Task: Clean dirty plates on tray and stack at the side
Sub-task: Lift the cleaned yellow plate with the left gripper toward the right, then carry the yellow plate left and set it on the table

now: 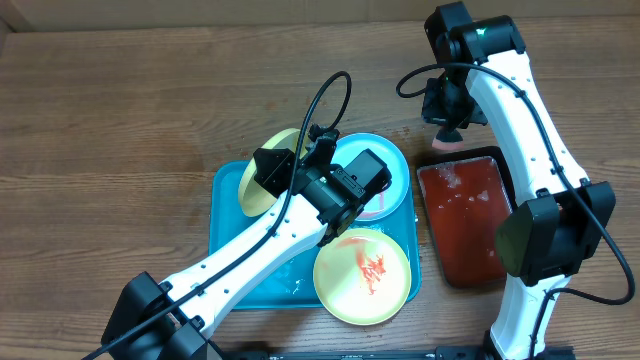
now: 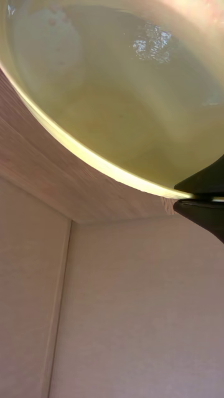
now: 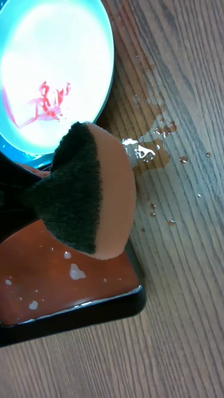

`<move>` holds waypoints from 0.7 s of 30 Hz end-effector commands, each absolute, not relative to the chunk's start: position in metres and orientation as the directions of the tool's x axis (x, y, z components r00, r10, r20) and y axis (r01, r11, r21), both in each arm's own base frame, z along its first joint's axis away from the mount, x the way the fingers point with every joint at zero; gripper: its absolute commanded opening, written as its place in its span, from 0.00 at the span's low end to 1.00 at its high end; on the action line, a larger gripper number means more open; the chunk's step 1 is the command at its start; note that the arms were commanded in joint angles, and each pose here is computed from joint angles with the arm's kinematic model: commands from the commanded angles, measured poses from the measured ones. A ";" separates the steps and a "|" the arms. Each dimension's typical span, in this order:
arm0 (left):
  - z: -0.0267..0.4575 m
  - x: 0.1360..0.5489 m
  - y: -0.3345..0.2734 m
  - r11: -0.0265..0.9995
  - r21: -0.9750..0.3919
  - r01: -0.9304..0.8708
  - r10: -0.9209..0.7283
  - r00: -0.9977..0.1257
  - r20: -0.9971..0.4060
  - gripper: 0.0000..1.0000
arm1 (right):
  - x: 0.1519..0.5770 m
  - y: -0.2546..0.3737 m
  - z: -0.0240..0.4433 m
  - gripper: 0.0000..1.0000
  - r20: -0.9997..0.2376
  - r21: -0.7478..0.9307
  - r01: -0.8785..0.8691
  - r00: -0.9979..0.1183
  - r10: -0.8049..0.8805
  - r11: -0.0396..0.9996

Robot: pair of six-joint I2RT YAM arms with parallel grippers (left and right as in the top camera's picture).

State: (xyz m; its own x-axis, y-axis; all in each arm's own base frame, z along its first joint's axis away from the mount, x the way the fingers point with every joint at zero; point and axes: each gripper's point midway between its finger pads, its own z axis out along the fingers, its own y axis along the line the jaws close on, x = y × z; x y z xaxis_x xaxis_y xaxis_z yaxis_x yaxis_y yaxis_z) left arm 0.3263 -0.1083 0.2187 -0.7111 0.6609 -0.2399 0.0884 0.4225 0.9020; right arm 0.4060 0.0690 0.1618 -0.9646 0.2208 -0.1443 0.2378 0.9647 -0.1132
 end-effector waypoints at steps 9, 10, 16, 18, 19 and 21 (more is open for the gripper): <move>0.171 0.316 -0.124 0.736 0.659 0.154 0.476 -0.810 -0.342 0.04 | 0.407 0.071 0.178 0.04 -0.181 -0.083 0.241 -0.958 0.224 0.967; 0.168 0.315 -0.121 0.761 0.635 0.136 0.440 -0.826 -0.351 0.04 | 0.407 0.071 0.178 0.04 -0.180 -0.083 0.241 -0.958 0.224 0.967; 0.175 0.319 -0.084 0.856 0.517 -0.002 0.244 -0.880 -0.407 0.04 | 0.405 0.074 0.177 0.04 -0.168 -0.066 0.238 -0.960 0.224 0.969; 0.184 0.320 -0.065 0.880 0.470 -0.069 0.164 -0.884 -0.438 0.04 | 0.405 0.078 0.177 0.04 -0.163 -0.049 0.236 -0.961 0.225 0.971; 0.189 0.321 -0.055 0.887 0.449 -0.105 0.126 -0.882 -0.454 0.04 | 0.405 0.079 0.177 0.04 -0.160 -0.040 0.235 -0.961 0.226 0.971; 0.199 0.320 -0.034 0.896 0.409 -0.172 0.052 -0.875 -0.482 0.04 | 0.406 0.080 0.177 0.04 -0.160 -0.034 0.234 -0.961 0.226 0.972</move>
